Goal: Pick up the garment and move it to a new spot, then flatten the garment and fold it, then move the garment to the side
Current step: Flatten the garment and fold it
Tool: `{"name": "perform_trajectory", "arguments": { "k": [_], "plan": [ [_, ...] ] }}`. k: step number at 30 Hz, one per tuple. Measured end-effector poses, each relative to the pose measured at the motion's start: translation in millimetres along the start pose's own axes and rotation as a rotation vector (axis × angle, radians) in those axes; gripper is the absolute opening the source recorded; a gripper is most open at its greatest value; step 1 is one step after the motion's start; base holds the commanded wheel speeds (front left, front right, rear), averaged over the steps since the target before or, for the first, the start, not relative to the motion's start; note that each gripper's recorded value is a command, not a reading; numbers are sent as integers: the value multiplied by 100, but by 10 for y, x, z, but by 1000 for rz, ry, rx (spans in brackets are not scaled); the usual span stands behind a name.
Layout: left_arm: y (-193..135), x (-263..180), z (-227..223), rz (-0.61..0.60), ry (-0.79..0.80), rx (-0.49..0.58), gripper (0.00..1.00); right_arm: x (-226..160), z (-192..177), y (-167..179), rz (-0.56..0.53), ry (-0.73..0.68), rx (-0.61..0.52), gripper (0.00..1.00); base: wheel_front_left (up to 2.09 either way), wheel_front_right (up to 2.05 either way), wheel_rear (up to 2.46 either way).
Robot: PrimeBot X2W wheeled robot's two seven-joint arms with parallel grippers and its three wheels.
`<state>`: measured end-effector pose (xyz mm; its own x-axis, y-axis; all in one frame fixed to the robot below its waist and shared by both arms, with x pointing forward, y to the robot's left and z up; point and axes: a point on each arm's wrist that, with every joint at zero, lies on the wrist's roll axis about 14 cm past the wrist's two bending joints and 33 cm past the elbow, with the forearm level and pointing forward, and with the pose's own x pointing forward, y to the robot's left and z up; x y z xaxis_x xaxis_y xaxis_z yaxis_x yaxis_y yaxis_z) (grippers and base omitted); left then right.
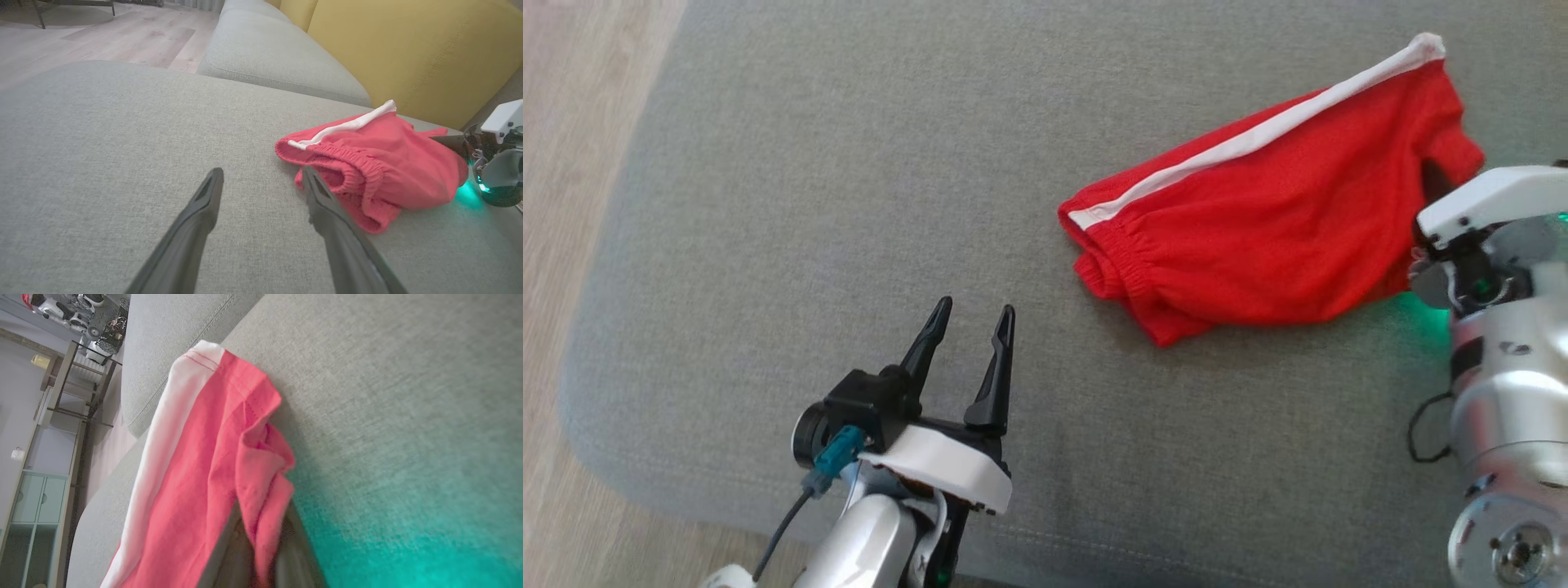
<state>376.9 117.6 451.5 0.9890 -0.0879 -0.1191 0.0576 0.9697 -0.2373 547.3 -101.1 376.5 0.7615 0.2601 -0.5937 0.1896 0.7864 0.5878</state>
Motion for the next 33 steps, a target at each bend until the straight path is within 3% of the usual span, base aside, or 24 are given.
{"name": "perform_trajectory", "arguments": {
  "k": [8, 15, 23, 27, 33],
  "plan": [
    [-116, 30, 65, -38, -21, -3, 100, -193, 170, -30, 8, -117, -13, 0, 0, 0, 0],
    [-268, 41, 120, -87, -39, -5, 100, -562, 273, -350, -21, -257, 69, 0, 0, 0, 0],
    [-483, -30, 162, -149, -54, -10, 100, -986, 6, -706, -46, -307, 172, 0, 0, 0, 0],
    [-588, -65, 108, -181, -39, -13, 100, -1117, -77, -722, -34, -337, 160, 0, 0, 0, 0],
    [-633, -75, 130, -195, -46, -9, 100, -1190, 111, -491, 26, -435, 88, 0, 0, 0, 0]
  ]
}}
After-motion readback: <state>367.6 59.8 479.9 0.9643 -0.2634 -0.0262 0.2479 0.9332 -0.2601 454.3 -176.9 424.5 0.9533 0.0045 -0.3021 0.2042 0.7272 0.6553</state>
